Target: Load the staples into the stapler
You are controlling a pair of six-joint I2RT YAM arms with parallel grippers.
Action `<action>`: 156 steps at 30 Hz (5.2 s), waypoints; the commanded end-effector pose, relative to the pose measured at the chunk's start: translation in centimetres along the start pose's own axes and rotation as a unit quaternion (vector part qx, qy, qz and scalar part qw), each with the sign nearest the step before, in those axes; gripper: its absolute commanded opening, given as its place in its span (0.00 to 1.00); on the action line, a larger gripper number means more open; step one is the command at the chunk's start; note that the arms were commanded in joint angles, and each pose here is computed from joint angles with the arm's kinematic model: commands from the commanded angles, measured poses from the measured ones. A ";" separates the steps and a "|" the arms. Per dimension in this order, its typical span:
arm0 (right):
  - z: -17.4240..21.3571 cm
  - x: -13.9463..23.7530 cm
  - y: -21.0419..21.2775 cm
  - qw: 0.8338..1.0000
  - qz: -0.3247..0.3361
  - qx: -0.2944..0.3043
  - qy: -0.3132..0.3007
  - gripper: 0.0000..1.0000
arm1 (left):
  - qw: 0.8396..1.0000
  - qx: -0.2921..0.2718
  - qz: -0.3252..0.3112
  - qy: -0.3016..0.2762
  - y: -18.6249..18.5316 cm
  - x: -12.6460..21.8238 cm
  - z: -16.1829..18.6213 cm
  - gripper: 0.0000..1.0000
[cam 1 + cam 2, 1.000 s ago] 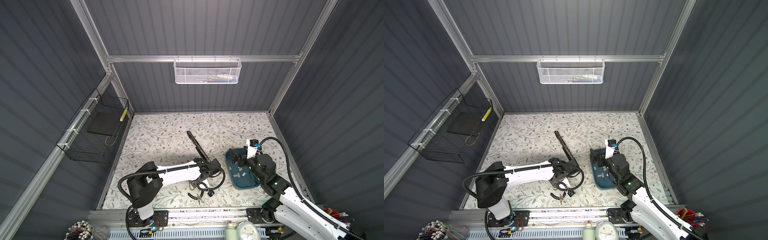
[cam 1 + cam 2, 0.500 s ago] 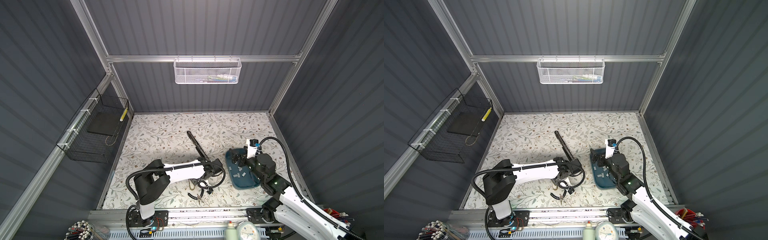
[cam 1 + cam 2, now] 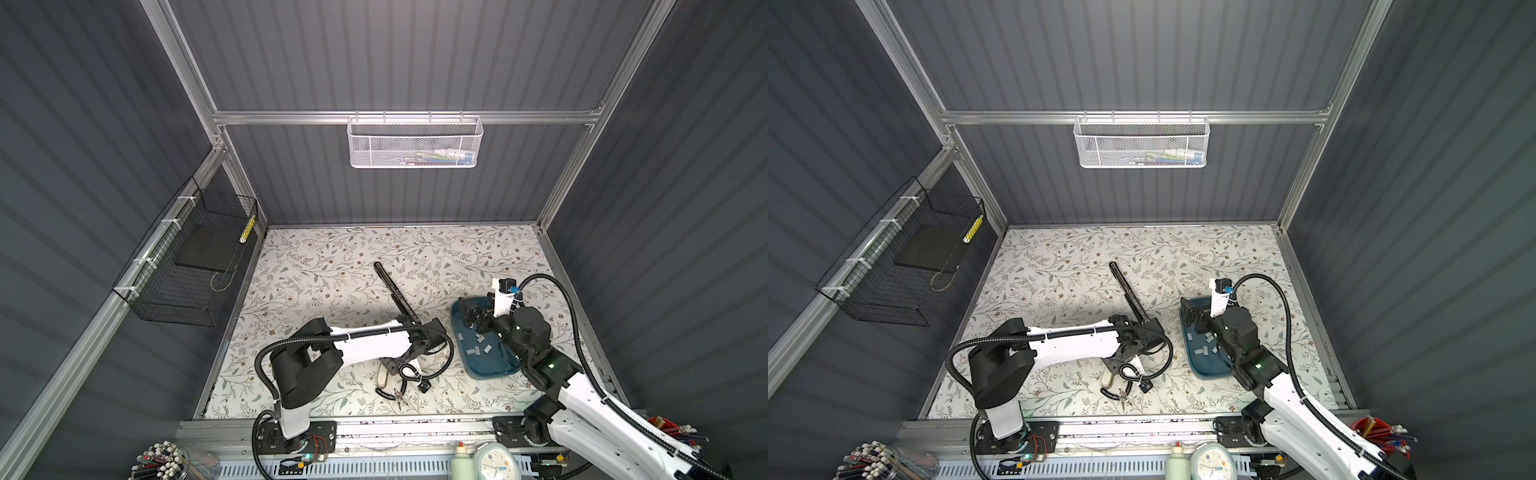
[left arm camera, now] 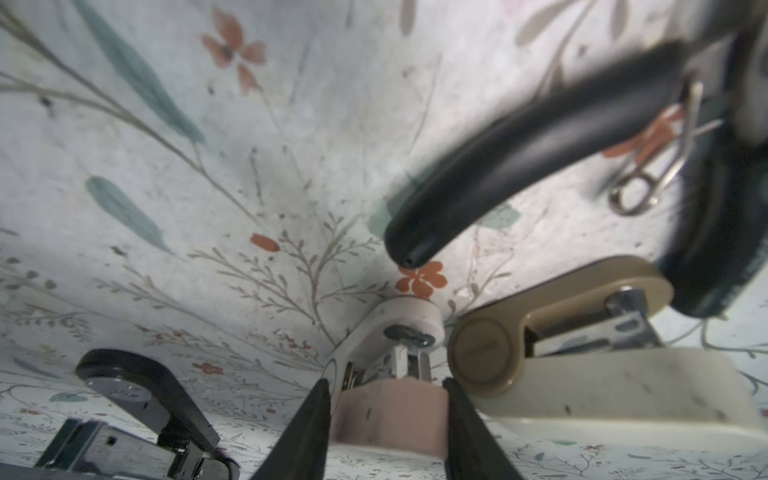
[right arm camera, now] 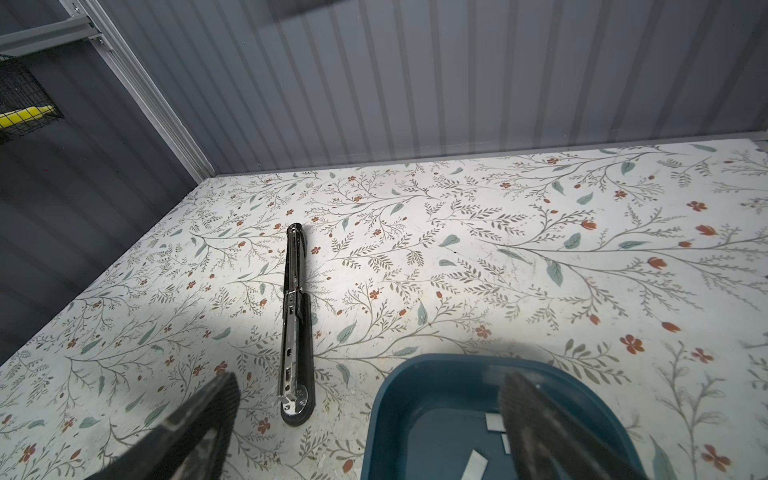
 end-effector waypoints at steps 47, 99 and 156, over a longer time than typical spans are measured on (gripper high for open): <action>-3.3 2.7 1.5 0.995 -0.068 -0.042 -0.065 0.99 | 0.575 0.596 -0.222 -0.514 9.7 21.7 7.7 0.00; -4.3 -0.7 12.0 0.961 -0.245 -0.124 0.016 0.55 | 0.630 0.522 -0.172 -0.549 6.7 17.2 4.2 0.00; 0.4 -7.5 13.9 0.967 -0.215 -0.024 0.132 0.53 | 0.553 0.553 -0.273 -0.561 4.6 18.8 7.8 0.00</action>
Point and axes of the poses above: each gripper's point midway between its finger pads, its own x axis back along the fingers, its own y axis along the line the jaws close on, z = x × y, the point moved 3 cm from there along x, back along the fingers, and after that the axes turned 14 degrees about x, right-handed, at the moved point
